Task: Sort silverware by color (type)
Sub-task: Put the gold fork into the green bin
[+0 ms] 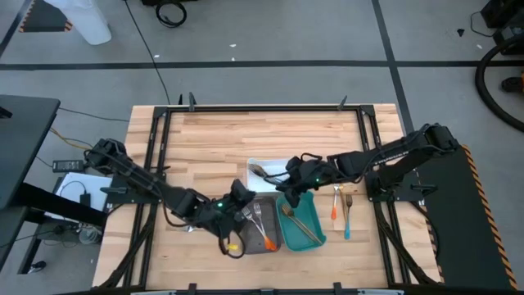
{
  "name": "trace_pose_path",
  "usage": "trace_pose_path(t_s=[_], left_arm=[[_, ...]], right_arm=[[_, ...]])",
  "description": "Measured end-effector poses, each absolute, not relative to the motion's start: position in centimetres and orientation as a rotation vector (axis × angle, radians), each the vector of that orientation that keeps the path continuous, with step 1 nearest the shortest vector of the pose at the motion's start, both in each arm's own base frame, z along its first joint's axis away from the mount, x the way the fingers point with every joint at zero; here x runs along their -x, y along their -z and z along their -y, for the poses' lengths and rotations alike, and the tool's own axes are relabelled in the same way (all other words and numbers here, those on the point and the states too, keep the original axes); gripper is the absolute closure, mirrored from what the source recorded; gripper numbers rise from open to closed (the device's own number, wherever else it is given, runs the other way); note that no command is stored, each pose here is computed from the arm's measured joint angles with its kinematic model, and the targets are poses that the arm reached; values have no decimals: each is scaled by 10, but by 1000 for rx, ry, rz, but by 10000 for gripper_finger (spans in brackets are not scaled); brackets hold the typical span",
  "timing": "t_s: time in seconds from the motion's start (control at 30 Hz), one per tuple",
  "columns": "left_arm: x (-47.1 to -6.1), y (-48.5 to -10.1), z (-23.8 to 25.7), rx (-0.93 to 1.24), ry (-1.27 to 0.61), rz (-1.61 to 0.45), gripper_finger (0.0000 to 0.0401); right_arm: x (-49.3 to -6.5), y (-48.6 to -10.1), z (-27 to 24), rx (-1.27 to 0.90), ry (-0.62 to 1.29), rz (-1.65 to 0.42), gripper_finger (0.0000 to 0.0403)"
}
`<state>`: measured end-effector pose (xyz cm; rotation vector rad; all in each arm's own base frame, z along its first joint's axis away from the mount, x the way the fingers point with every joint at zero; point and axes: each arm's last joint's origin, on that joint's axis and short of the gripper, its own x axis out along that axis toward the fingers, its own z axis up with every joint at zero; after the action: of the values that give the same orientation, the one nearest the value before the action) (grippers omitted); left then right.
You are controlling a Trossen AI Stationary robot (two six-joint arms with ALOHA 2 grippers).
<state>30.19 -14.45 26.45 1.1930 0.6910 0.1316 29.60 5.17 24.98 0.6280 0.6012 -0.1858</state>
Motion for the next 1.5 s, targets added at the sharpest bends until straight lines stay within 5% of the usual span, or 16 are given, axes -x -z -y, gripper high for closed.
trace_pose_path(t_s=[0.53, 1.5], left_arm=[[-283, -245, 133, -935, -134, -903, 283], [-287, -242, 108, -857, -209, -993, 283]], right_arm=[[-271, -232, -85, -893, 233, -907, 364], [-230, -213, -144, -1127, 462, -927, 364]])
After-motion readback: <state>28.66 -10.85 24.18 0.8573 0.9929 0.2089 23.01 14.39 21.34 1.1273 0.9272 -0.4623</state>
